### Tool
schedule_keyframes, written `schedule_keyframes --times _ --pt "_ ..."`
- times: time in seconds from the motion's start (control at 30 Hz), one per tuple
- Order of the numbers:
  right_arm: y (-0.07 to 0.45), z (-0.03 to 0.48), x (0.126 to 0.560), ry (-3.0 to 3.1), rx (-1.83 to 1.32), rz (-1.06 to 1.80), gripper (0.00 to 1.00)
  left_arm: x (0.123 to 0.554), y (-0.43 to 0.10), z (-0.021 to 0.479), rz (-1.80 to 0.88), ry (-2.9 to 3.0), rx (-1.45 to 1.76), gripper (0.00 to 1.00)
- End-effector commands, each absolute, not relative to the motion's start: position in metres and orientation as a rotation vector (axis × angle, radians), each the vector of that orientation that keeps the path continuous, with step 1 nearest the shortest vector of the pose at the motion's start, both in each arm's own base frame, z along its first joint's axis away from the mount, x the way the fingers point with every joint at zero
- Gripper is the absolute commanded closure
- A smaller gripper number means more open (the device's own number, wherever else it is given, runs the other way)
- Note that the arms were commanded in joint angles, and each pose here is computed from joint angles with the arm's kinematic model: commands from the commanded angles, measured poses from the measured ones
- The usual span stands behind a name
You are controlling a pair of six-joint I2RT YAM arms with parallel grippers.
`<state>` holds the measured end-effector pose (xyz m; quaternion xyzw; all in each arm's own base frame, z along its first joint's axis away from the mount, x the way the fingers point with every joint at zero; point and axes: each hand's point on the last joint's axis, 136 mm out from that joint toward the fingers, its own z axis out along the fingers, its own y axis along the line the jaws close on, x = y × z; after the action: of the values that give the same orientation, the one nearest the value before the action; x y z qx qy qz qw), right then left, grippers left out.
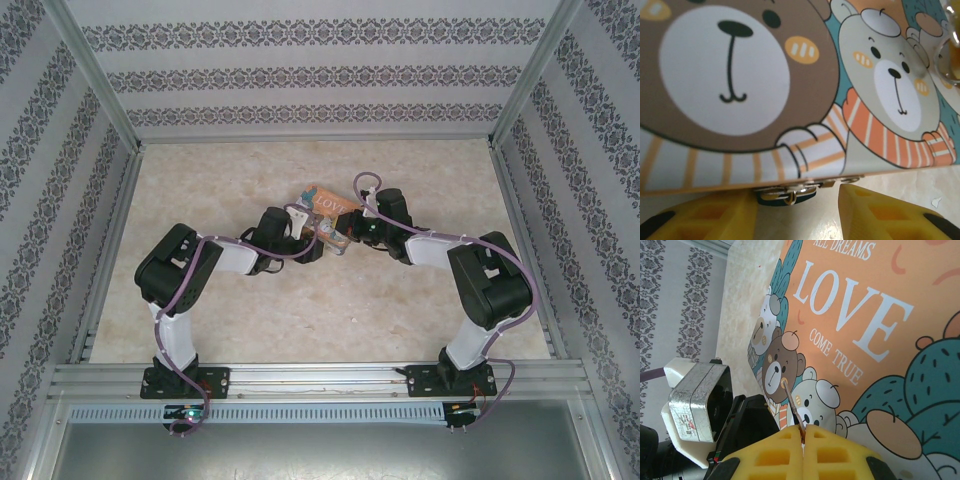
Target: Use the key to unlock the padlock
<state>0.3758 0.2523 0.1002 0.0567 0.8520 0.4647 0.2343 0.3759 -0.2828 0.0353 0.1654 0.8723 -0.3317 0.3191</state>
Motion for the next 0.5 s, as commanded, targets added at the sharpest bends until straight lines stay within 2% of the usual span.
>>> schedule_keyframes --times 0.0,0.27,0.47 --pt "0.2584 0.1020 0.3710 2.356 0.117 1.270 1.00 0.3659 -0.2891 0.0222 -0.868 2.353 0.467 0.55" --pt "0.2600 0.1049 0.3714 2.351 0.111 1.266 1.00 0.3695 -0.2885 0.0155 -0.818 2.397 0.450 0.59" --pt "0.2623 0.1092 0.3699 2.345 0.102 1.272 1.00 0.3735 -0.2883 0.0149 -0.793 2.406 0.432 0.66"
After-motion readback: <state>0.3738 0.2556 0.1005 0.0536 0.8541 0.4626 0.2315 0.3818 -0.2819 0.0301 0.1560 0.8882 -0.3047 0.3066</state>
